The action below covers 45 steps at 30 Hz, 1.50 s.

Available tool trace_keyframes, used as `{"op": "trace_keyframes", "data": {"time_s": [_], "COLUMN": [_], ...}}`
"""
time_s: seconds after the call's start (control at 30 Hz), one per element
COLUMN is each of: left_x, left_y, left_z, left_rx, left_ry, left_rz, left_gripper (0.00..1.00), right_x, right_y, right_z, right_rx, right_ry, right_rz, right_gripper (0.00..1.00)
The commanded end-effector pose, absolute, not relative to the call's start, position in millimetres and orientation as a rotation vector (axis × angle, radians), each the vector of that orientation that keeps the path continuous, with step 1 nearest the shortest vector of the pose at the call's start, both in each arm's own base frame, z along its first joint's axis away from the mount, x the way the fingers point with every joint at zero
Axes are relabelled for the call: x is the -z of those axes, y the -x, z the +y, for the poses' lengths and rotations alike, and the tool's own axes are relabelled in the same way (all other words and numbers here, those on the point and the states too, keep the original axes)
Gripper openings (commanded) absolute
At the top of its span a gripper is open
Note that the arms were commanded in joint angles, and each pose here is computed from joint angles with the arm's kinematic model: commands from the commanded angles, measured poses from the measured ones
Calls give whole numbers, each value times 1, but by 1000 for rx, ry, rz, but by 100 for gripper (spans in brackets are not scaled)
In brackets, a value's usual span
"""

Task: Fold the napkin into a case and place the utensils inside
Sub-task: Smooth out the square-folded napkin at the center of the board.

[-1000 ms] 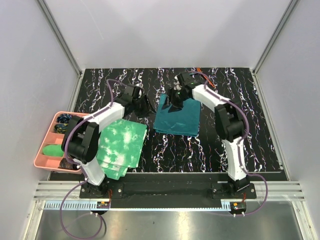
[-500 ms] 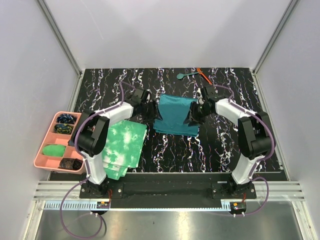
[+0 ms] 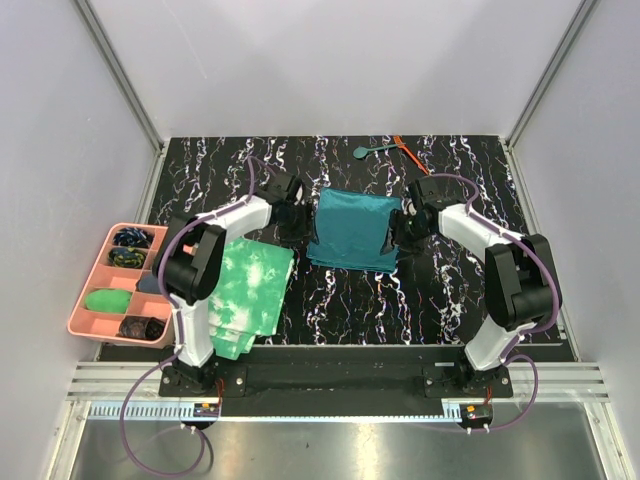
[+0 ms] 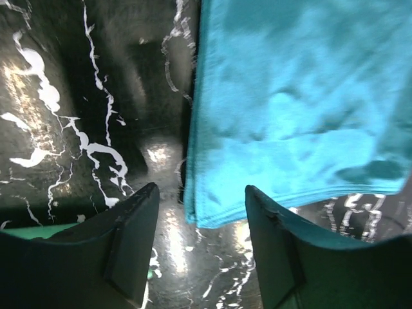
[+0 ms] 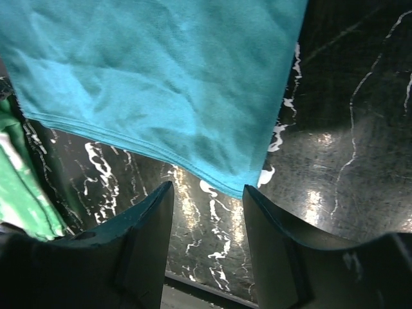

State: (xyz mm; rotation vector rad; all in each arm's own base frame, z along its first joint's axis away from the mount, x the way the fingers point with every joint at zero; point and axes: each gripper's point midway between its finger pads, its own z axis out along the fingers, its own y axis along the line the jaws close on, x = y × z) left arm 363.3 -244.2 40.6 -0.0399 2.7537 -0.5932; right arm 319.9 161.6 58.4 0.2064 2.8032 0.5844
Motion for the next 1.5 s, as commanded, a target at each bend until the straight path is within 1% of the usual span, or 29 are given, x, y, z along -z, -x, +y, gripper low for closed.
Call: {"op": "trace_keyframes", "data": {"time_s": [0.0, 0.1, 0.23, 0.3, 0.37, 0.47, 0.5, 0.63, 0.83, 0.9, 1.03, 1.1, 1.13, 1.17, 1.2, 1.37, 1.47], "left_x": [-43, -41, -39, -40, -40, -40, -42, -46, -51, -55, -64, -65, -66, -67, -65, -60, -54], "left_y": [-370, -366, -361, -357, -355, -351, -351, -349, -346, -347, -345, -343, -343, -343, -340, -338, -337], "left_z": [-249, -251, -254, -257, -256, -255, -257, -259, -260, -259, -262, -264, -264, -265, -266, -272, -272], "left_rx": [617, 638, 670, 699, 707, 716, 733, 758, 777, 779, 808, 827, 835, 843, 855, 869, 866], "left_ry": [-8, -9, -8, -13, -15, -11, -6, -7, -11, -12, -16, -16, -14, -16, -12, -13, -9], "left_rz": [2752, 2768, 2782, 2785, 2788, 2788, 2782, 2772, 2766, 2754, 2738, 2738, 2736, 2730, 2738, 2749, 2759], "left_gripper": [57, 56, 52, 48, 45, 41, 37, 29, 20, 19, 18, 17, 17, 17, 17, 17, 17], "right_x": [-56, -51, -48, -45, -45, -40, -39, -34, -31, -30, -27, -27, -28, -28, -27, -23, -20], "right_y": [-319, -316, -319, -320, -320, -318, -317, -316, -317, -316, -315, -313, -313, -313, -312, -310, -309], "right_z": [147, 144, 146, 147, 151, 152, 152, 152, 149, 149, 150, 151, 151, 150, 150, 150, 150], "right_rx": [-514, -512, -537, -544, -577, -585, -584, -578, -562, -557, -574, -579, -579, -575, -572, -582, -584], "right_ry": [-199, -208, -212, -214, -214, -220, -217, -219, -229, -228, -230, -237, -234, -235, -236, -235, -239], "right_rz": [2805, 2815, 2819, 2822, 2826, 2839, 2842, 2856, 2857, 2860, 2872, 2876, 2872, 2872, 2875, 2889, 2895], "right_gripper": [56, 56, 55, 54, 52, 50, 50, 49, 44, 44, 38, 38, 38, 42, 43, 42, 34]}}
